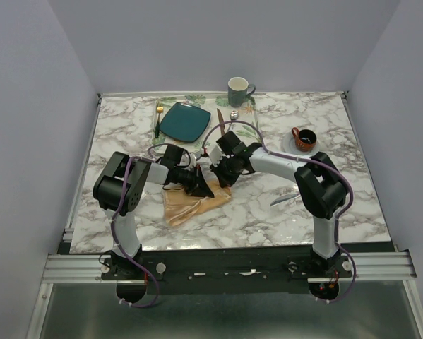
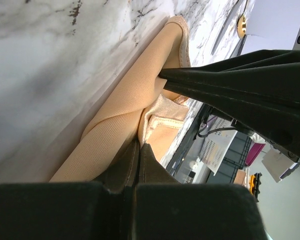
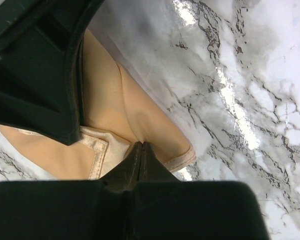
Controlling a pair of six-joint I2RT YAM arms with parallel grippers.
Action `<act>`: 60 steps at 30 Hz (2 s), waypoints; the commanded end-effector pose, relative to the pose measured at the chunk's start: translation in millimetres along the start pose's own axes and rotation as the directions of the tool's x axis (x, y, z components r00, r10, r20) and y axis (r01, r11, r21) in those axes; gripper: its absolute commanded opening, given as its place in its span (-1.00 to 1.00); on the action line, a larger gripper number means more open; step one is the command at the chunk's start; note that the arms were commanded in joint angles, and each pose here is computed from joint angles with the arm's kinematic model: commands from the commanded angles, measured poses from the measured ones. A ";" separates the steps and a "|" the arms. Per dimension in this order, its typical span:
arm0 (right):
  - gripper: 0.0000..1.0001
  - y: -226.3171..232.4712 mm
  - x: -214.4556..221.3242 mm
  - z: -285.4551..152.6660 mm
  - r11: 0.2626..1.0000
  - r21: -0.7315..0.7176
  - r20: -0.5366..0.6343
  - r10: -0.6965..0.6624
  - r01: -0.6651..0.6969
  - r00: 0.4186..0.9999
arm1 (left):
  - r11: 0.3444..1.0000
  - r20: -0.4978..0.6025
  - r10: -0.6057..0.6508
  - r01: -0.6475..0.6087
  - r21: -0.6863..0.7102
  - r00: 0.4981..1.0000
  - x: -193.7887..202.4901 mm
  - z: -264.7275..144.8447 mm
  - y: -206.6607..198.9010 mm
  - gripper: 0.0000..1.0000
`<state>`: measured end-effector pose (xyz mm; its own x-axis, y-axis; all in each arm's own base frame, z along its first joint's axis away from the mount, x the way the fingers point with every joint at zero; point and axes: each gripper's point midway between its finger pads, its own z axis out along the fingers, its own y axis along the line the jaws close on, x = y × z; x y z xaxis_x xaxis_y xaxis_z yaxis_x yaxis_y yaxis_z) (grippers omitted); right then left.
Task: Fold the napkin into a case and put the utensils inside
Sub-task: Stuff the top corner of the smaller-rectangle-folded napkin into the folded napkin.
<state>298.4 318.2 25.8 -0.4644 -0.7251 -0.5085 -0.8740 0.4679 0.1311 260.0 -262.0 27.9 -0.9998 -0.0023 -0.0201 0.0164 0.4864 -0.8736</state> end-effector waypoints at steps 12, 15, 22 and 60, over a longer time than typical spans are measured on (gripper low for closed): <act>-0.99 8.5 -10.1 -24.2 1.000 0.002 0.042 -0.021 0.021 0.999 | 1.000 0.029 0.015 -0.014 -0.019 0.999 -10.7 -3.1 0.5 -1.00; -0.99 10.3 -5.6 -20.8 1.000 -0.009 0.027 -0.020 0.021 0.999 | 0.999 0.050 0.043 -0.043 -0.001 0.998 -17.4 -6.5 -11.3 -1.00; -0.99 10.5 -4.8 -18.5 1.000 -0.014 0.024 -0.024 0.024 0.999 | 0.998 0.071 0.058 -0.059 0.016 0.996 -31.7 -8.0 -25.4 -1.00; -0.99 11.6 -29.5 -37.5 0.998 -0.018 0.110 -0.062 0.064 0.992 | 0.985 0.017 -0.029 0.032 -0.169 0.999 -34.5 -3.8 13.6 -1.00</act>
<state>294.5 322.4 56.4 -0.4228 -0.7041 -0.5706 -0.8931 0.4306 0.1304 291.2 -259.8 31.0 -0.9998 -0.0121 -0.0146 0.0050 0.5744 -0.8185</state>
